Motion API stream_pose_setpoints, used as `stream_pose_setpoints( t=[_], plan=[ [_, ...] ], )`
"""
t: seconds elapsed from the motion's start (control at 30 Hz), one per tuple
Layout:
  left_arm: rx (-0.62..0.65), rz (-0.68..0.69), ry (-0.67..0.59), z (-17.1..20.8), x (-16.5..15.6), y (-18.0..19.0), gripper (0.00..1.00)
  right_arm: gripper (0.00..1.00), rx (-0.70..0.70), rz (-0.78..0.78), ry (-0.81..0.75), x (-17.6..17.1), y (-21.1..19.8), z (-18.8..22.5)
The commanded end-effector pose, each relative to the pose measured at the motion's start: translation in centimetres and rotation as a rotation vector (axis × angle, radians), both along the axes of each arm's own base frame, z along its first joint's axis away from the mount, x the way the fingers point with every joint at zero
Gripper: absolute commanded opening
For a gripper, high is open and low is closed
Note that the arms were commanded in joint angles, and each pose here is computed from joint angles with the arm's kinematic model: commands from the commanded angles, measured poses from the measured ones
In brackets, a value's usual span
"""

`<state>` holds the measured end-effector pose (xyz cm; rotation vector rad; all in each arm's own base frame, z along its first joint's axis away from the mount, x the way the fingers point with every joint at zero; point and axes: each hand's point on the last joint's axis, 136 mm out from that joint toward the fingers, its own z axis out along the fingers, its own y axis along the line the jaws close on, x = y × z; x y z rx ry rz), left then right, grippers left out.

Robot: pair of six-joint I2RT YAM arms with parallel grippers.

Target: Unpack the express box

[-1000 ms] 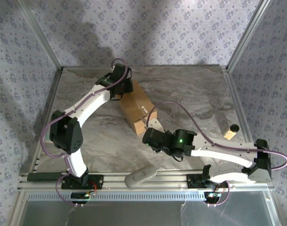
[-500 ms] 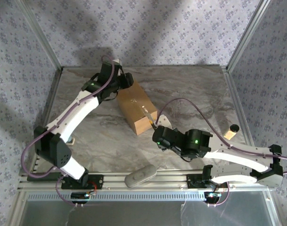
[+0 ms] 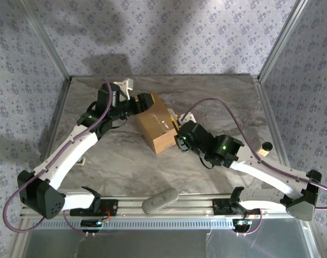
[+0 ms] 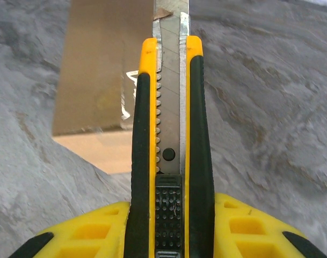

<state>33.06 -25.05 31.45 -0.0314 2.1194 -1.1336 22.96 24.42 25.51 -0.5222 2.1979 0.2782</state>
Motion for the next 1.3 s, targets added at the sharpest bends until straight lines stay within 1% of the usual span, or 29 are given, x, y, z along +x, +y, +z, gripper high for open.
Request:
stream_pose_setpoints(
  t=[0.0,0.13,0.33,0.7,1.03,1.1,1.13,1.23,1.27],
  plan=[
    [-0.169,-0.123,-0.035,2.6,-1.4,-2.4,0.73,0.00,0.092,0.085,-0.086,1.2,2.8,4.5],
    [-0.183,-0.170,-0.034,2.5,-2.0,-3.9,0.69,0.00,0.088,0.102,-0.098,1.7,3.4,4.9],
    [-0.187,-0.224,-0.048,3.0,-2.5,-5.4,0.61,0.00,0.149,0.122,-0.108,2.1,4.1,5.8],
    [-0.211,-0.247,-0.033,2.4,-1.8,-6.5,0.43,0.00,0.189,0.145,-0.103,2.4,4.8,6.4],
    [-0.228,-0.281,-0.019,2.4,-2.0,-7.0,0.32,0.00,0.189,0.126,-0.116,2.9,4.6,6.7],
    [-0.228,-0.283,-0.017,2.3,-2.0,-7.1,0.28,0.00,0.191,0.123,-0.119,2.9,4.6,6.8],
    [-0.229,-0.284,-0.018,2.3,-2.0,-7.1,0.23,0.00,0.193,0.125,-0.121,2.9,4.6,6.9],
    [-0.230,-0.286,-0.016,2.2,-2.0,-7.1,0.00,0.00,0.197,0.121,-0.124,3.0,4.6,7.1],
    [-0.231,-0.285,-0.016,2.2,-2.0,-7.1,0.00,0.00,0.199,0.121,-0.123,3.0,4.6,7.0]
  ],
)
